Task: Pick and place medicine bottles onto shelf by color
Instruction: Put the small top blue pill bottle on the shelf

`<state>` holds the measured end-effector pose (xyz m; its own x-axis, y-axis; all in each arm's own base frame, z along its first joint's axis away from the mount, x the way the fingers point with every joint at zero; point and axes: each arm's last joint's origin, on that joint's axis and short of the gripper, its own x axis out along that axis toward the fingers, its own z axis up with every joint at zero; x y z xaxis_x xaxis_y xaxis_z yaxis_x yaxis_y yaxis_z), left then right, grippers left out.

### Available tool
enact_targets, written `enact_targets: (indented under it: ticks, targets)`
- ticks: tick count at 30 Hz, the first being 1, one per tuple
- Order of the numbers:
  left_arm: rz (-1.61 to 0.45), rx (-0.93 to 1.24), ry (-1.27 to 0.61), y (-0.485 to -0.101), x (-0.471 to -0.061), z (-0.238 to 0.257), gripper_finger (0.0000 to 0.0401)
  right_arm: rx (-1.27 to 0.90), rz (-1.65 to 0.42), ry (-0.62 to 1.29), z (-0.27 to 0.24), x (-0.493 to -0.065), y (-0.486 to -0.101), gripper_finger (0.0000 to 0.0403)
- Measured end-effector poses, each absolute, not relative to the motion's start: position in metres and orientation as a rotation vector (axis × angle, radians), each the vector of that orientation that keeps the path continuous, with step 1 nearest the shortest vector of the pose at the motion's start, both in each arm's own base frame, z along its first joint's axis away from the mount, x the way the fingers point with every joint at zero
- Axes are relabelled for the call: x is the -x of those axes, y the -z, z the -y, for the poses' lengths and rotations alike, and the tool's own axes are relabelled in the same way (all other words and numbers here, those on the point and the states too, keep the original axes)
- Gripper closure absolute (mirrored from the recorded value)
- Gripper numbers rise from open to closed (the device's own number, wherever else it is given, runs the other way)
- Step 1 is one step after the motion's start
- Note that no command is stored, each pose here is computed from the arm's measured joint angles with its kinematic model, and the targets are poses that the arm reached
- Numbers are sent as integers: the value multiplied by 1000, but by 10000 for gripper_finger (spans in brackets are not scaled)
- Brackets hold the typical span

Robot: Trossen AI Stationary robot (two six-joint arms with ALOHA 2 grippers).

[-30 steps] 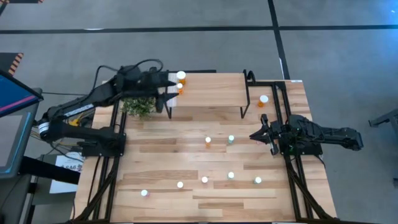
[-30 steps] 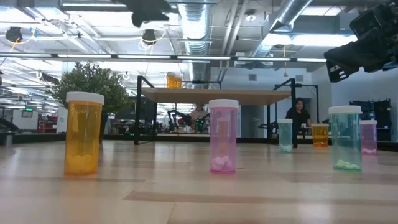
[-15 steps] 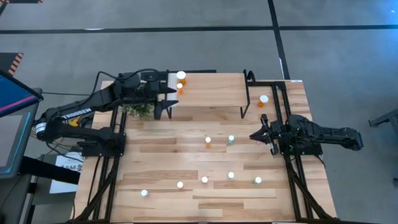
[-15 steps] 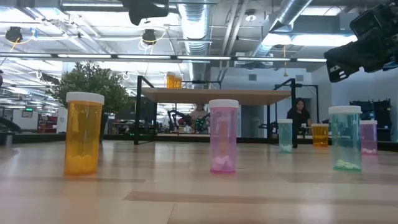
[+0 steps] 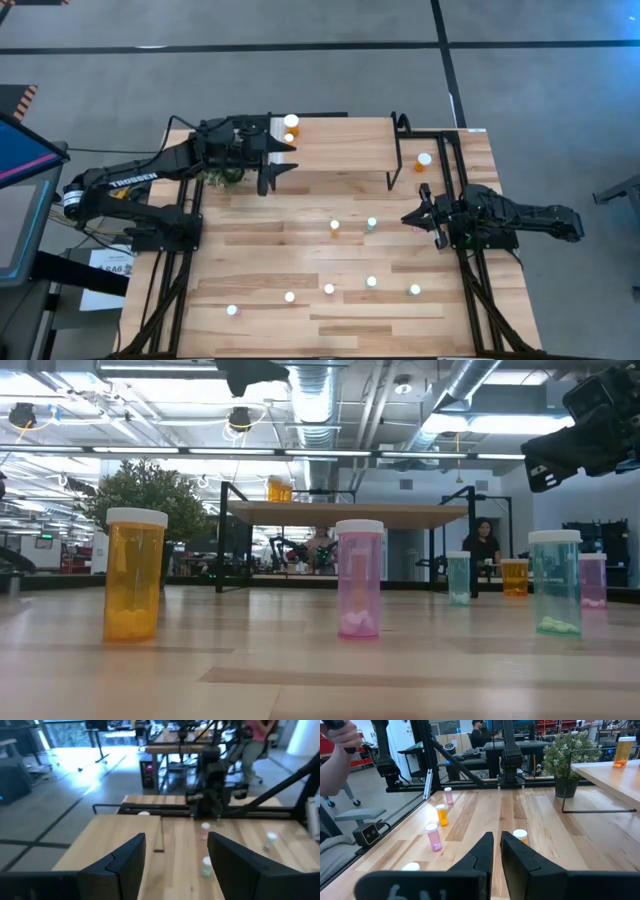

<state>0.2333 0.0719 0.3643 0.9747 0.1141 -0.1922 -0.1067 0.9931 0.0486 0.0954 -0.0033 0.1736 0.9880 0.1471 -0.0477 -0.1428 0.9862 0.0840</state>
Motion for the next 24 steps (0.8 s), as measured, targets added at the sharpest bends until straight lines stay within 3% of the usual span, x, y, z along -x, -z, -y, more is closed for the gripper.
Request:
enact_targets:
  ticks: [11, 24]
  targets:
    - [-85, -44, -33, -359, -248, -57, 247, -80, -54, -146, 3, -95, -174, 342]
    - [-11, -52, 31, -340, -251, -50, 269, -80, -54, -146, 3, -95, -174, 342]
